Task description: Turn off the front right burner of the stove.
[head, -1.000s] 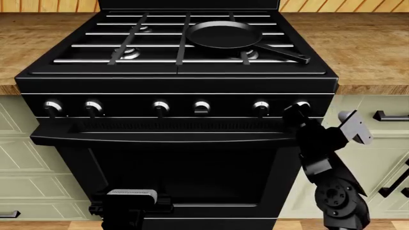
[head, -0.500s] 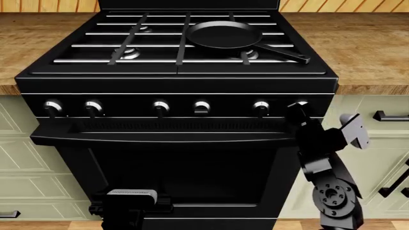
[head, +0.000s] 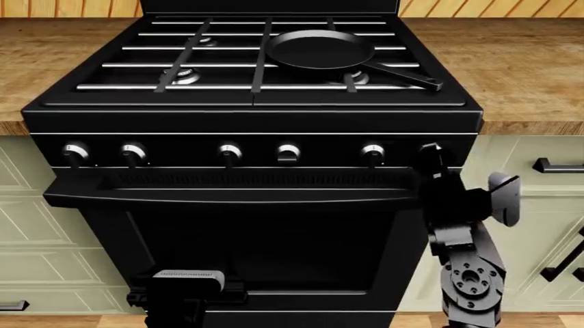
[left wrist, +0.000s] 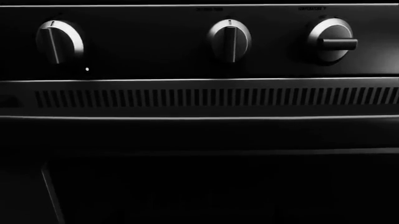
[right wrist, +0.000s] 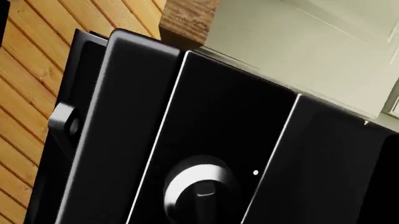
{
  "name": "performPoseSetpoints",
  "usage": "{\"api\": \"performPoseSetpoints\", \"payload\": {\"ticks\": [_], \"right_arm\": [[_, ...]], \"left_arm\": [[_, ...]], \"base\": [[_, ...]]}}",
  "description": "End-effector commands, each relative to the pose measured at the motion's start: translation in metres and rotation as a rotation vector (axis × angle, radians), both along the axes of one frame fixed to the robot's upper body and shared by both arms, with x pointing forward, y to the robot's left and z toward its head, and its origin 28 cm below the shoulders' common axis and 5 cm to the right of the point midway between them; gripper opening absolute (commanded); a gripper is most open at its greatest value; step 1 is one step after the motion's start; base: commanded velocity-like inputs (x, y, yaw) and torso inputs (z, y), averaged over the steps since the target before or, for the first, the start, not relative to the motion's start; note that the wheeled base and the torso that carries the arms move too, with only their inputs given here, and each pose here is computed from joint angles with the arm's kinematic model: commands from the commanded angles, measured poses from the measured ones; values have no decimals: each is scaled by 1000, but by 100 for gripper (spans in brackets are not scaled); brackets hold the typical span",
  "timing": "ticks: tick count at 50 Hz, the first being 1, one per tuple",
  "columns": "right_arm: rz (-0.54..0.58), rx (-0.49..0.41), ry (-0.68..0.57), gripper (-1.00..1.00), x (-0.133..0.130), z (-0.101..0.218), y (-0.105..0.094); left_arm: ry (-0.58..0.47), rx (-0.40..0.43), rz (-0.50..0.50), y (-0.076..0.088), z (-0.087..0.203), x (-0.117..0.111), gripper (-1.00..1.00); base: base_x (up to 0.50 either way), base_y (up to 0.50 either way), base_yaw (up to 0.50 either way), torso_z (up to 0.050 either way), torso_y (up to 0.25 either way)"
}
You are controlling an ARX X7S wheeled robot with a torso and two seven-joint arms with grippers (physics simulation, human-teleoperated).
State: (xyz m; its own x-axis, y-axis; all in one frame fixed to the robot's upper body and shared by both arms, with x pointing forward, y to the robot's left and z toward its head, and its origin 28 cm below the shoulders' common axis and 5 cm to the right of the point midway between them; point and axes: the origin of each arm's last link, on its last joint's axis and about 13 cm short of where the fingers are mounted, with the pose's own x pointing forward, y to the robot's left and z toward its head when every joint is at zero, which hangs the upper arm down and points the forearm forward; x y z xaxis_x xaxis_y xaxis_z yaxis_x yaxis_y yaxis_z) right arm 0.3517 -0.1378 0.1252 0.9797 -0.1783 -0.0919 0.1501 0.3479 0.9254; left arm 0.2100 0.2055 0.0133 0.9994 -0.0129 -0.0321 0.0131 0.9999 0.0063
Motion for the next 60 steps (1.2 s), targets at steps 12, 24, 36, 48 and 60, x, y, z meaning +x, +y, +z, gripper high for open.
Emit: {"api": "performPoseSetpoints", "payload": {"ticks": [12, 24, 36, 48, 60], "right_arm": [[-13, 407, -109, -100, 33, 32, 10], [-34, 550, -103, -100, 36, 39, 12], [-68, 692, -105, -100, 39, 45, 12], [-94, 793, -95, -100, 42, 47, 14], [-114, 997, -61, -100, 43, 56, 18]], "left_arm": [[-3, 1, 2, 0, 0, 0, 100], [0, 1, 2, 0, 0, 0, 100], [1, 1, 2, 0, 0, 0, 100], [1, 0, 3, 0, 0, 0, 100], [0, -3, 5, 0, 0, 0, 100]], "base": [[51, -8, 18, -1, 0], [53, -10, 16, 0, 0], [17, -3, 4, -1, 0], [0, 0, 0, -1, 0], [0, 0, 0, -2, 0]]}}
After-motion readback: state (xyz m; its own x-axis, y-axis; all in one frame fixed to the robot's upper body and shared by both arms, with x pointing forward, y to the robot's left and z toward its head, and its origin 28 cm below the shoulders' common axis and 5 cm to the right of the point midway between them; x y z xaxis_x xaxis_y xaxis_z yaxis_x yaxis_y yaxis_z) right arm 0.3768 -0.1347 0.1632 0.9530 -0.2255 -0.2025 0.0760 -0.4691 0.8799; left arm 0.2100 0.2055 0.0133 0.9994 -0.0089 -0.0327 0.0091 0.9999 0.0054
